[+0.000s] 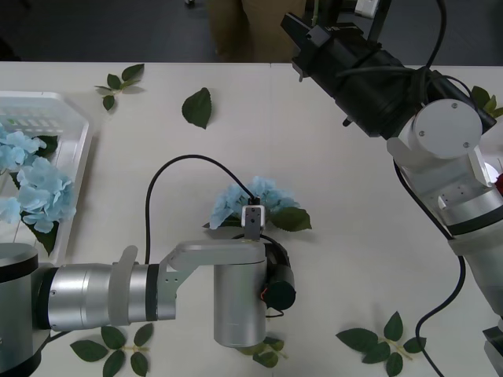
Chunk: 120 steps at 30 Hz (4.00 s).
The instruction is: Place the red flowers into the right box and the blue flowers into the left box. If a person shows an open palm, hand one flower to the person first, then continue sorting.
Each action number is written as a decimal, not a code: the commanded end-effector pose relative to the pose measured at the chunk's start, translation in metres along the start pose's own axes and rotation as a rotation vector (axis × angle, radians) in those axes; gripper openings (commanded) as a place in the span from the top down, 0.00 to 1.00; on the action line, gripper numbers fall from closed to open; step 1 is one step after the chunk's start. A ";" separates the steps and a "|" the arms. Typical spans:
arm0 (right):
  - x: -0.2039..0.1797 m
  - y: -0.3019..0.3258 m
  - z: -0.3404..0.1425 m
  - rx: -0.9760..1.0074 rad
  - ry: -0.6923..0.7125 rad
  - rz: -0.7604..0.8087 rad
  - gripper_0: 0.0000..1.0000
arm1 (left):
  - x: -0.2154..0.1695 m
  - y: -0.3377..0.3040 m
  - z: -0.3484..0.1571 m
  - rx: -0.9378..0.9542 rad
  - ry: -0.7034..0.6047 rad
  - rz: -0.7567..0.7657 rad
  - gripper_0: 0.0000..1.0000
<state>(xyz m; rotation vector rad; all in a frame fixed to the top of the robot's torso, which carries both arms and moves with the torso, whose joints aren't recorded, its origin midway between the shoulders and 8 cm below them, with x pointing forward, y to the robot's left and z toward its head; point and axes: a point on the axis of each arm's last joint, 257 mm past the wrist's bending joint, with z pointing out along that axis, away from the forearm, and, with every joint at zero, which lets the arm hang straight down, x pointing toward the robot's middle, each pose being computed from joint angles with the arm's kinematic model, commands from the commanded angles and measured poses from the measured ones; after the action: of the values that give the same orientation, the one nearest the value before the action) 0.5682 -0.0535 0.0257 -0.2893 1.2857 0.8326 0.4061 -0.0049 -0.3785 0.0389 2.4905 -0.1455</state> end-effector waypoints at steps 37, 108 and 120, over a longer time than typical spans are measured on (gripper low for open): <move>0.024 -0.122 -0.203 0.010 0.572 0.083 0.00 | 0.025 0.011 0.006 -0.042 0.033 0.011 1.00; 0.080 0.019 -0.147 -0.427 0.527 -0.127 0.00 | -0.255 0.396 -0.225 -0.056 0.171 0.289 1.00; 0.080 0.019 -0.147 -0.427 0.527 -0.127 0.00 | -0.314 0.164 -0.201 0.373 -0.280 0.574 1.00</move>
<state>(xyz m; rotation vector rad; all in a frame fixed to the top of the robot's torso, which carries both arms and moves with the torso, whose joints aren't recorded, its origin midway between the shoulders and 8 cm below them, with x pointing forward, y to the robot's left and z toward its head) 0.4550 -0.1145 -0.1075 -0.9365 1.5931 0.9463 0.5461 0.2337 -0.0652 0.6211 2.2403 -0.3058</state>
